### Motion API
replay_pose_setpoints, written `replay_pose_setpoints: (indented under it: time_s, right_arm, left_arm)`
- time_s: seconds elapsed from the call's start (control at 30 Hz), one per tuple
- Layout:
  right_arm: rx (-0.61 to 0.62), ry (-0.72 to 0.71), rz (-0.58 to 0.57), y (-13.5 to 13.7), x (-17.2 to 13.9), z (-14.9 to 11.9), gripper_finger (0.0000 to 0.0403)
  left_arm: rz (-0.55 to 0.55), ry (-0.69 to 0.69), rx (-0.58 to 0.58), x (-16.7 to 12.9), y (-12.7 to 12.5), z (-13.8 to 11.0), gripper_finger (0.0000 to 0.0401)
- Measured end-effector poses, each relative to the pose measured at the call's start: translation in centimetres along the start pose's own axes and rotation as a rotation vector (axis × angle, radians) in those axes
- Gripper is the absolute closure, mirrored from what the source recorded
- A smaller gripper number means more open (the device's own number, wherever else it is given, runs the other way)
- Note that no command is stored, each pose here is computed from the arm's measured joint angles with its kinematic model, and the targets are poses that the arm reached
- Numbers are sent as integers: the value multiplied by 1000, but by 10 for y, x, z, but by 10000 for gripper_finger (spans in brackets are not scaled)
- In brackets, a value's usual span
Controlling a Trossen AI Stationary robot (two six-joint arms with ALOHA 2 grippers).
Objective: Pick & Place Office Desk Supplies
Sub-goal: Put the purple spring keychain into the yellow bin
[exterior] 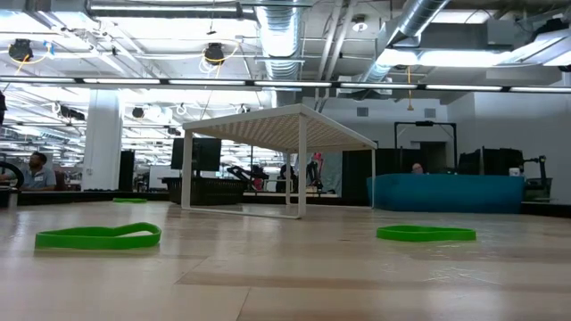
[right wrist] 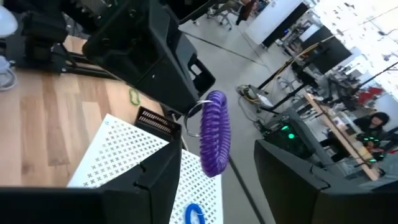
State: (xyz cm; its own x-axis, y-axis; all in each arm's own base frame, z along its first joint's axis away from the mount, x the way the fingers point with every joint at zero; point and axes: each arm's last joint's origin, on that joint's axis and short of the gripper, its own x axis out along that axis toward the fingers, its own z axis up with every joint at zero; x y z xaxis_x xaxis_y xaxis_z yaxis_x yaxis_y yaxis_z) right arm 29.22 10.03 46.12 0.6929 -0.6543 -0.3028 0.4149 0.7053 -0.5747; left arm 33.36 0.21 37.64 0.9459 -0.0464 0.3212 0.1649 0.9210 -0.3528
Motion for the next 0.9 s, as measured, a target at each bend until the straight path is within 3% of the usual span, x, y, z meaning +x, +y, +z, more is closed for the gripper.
replay_pose_setpoints:
  time_s: [0.37,0.77,0.9]
  right_arm:
    - [2,10,39,-2,5,0,242]
    - [3,14,32,-3,7,-1,386]
    - [22,6,31,-3,7,1,388]
  left_arm:
    - [1,2,0,0,0,0,401]
    - [1,2,-8,0,0,0,401]
    - [0,-1,-44,0,0,0,401]
